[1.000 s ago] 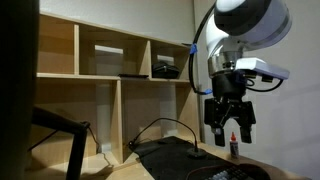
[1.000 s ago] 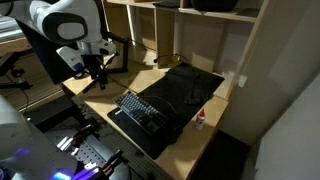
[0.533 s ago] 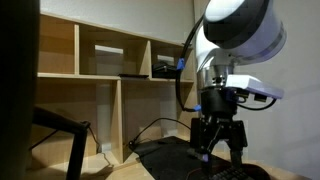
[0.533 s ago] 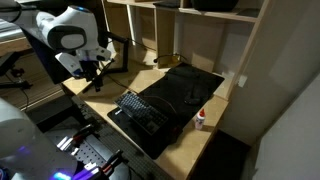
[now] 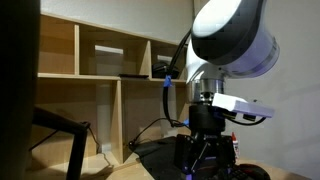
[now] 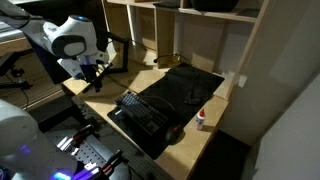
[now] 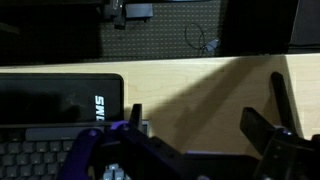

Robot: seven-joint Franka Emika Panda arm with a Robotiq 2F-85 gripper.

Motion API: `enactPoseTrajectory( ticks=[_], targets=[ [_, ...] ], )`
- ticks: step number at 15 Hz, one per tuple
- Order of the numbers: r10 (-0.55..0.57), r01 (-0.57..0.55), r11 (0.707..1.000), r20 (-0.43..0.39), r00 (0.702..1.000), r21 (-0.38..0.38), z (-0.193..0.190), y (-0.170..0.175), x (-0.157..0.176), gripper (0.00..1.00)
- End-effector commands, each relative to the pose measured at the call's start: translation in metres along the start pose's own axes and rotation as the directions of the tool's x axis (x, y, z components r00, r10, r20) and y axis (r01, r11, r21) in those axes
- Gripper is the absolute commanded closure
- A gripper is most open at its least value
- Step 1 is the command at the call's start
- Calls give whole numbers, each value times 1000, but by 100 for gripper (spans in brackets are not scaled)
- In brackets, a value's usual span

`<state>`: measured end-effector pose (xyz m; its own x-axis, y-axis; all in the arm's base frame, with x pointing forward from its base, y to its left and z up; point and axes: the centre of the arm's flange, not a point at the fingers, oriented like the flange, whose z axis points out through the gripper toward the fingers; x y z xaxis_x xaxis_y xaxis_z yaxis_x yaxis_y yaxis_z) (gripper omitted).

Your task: Click on the lower left button on the keyboard

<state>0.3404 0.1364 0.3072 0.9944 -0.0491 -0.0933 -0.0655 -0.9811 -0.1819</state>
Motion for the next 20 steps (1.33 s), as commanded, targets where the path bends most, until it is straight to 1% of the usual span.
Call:
enactPoseTrajectory(
  ticks=[1,2,3,4,7,8,9,10,14,17,20],
  targets=[
    [16,-17,1000,-26,1000,-23,29,-2,11,0],
    [28,-28,999,-48,998,-16,53,-3,21,0],
    [30,-31,999,-76,997,-8,64,-3,26,0],
    [36,-38,999,-125,992,-14,77,-4,34,0],
    [75,-80,997,-170,983,-22,106,5,49,0],
    [48,-52,998,-158,986,-24,72,6,30,0],
    [53,-58,998,-151,987,-31,83,8,32,0],
    [53,-58,998,-145,988,-32,85,8,33,0],
    [48,-53,998,-167,985,-22,74,5,34,0],
    [68,-67,998,-174,982,10,106,7,46,0],
    [103,-97,994,-188,977,44,117,6,51,0]
  ],
)
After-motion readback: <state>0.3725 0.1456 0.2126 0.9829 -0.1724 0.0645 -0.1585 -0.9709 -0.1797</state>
